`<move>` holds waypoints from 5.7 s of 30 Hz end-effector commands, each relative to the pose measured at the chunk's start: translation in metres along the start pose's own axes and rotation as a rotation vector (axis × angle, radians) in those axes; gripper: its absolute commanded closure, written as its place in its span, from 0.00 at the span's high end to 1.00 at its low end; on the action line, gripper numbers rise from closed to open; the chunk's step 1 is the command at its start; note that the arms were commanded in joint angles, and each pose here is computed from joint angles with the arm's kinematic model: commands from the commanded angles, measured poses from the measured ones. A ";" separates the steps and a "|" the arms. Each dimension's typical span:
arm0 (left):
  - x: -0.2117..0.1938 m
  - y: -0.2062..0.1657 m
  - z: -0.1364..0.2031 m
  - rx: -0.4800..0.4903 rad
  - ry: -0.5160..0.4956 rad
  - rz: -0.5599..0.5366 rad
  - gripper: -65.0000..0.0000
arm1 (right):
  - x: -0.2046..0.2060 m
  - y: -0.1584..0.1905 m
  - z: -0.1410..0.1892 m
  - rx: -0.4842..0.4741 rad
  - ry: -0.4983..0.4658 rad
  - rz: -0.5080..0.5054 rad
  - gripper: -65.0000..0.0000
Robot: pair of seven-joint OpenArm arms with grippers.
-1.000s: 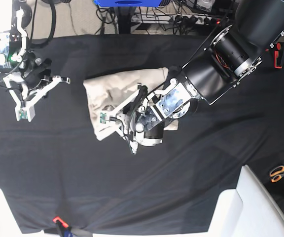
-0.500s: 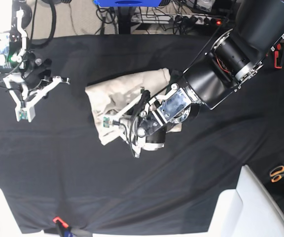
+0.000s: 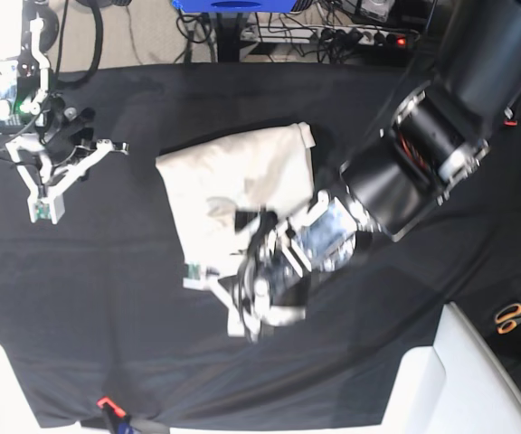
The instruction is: Fold the T-shirt properly
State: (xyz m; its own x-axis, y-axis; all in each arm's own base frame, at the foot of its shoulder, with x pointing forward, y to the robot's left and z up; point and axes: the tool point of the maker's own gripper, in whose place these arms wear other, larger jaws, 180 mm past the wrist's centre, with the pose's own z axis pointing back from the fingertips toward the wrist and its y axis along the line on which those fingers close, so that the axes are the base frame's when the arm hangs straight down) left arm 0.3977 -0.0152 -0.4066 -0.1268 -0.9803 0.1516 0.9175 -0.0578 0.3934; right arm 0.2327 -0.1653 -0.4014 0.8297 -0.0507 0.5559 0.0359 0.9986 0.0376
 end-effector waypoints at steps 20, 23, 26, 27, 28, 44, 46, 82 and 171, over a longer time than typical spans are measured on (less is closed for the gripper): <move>0.018 -0.116 0.066 0.030 -0.308 0.435 0.00 | 0.012 0.030 0.001 0.069 -0.037 0.072 0.00; 0.014 -0.141 0.063 -0.014 -0.313 0.442 0.00 | 0.011 0.030 0.001 0.069 -0.036 0.072 0.00; 0.010 -0.161 0.059 -0.053 -0.298 0.459 0.00 | 0.010 0.030 0.001 0.069 -0.032 0.072 0.00; 0.009 -0.164 0.059 -0.056 -0.291 0.463 0.00 | 0.010 0.030 0.001 0.069 -0.032 0.072 0.00; 0.008 -0.167 0.058 -0.063 -0.288 0.465 0.00 | 0.009 0.030 0.001 0.069 -0.031 0.072 0.00; -0.008 -0.150 0.037 -0.050 -0.280 0.492 0.00 | 0.009 0.030 0.001 0.069 -0.029 0.072 0.00; -0.013 -0.147 0.037 -0.038 -0.270 0.497 0.00 | 0.009 0.030 0.000 0.069 -0.028 0.072 0.00; -0.218 -0.205 0.106 0.134 0.117 0.825 0.00 | 0.007 0.080 -0.002 0.209 -0.041 0.214 0.00; -0.099 -0.215 0.050 0.053 -0.094 0.914 0.00 | 0.012 0.044 -0.056 0.129 0.030 0.218 0.00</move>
State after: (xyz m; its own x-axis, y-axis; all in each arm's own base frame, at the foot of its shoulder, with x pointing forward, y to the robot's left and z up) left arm 0.1853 0.1038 -0.4694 0.6225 -0.6292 0.4653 0.6651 0.7387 0.1090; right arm 0.2642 -0.1195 -0.4501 0.8498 0.1676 0.4997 -0.2132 0.9764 0.0349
